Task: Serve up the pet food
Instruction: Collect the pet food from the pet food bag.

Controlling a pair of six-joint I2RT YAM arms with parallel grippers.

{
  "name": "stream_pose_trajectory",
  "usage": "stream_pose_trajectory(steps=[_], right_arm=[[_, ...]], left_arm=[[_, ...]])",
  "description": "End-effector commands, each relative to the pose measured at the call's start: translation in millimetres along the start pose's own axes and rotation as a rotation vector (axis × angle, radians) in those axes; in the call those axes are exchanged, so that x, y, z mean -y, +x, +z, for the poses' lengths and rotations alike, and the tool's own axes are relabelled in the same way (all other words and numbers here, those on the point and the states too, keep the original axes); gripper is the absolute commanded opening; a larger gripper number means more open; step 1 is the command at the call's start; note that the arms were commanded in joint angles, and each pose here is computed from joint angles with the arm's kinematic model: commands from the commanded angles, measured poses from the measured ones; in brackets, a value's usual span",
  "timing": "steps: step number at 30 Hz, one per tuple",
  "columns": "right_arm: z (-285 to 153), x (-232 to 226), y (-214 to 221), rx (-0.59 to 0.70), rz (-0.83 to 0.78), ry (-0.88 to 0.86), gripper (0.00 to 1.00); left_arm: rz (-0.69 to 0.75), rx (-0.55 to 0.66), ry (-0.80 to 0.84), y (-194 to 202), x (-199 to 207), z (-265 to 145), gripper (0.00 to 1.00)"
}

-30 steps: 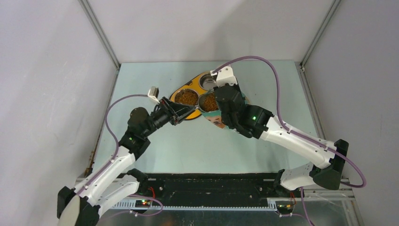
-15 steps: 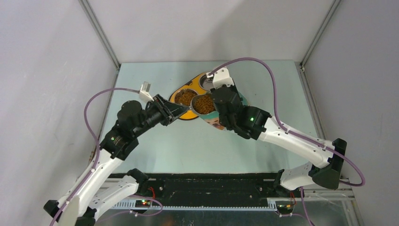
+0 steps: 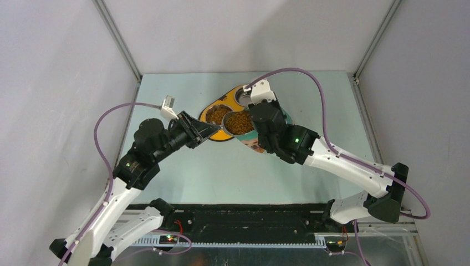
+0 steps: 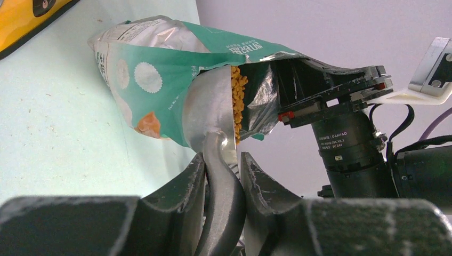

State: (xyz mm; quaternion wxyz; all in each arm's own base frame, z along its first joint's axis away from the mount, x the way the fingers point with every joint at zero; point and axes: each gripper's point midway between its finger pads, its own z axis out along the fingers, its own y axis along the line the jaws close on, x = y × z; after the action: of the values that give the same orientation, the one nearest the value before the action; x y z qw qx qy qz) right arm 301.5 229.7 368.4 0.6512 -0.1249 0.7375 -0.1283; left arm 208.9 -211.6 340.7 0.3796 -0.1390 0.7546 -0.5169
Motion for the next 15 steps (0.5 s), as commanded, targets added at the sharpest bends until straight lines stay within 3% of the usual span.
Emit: stream_pose_trajectory(steps=[1, 10, 15], right_arm=[[-26.7, 75.7, -71.5, 0.145, 0.344, 0.159, 0.00], [-29.0, 81.6, -71.9, 0.142, 0.354, 0.187, 0.00], [-29.5, 85.7, -73.1, 0.144, 0.360, 0.210, 0.00]], left_arm=[[0.039, 0.086, -0.118, -18.2, -29.4, 10.8, 0.00], [-0.105, 0.071, 0.065, -6.3, -22.0, 33.7, 0.00], [-0.118, 0.107, 0.043, -7.4, -34.1, 27.4, 0.00]])
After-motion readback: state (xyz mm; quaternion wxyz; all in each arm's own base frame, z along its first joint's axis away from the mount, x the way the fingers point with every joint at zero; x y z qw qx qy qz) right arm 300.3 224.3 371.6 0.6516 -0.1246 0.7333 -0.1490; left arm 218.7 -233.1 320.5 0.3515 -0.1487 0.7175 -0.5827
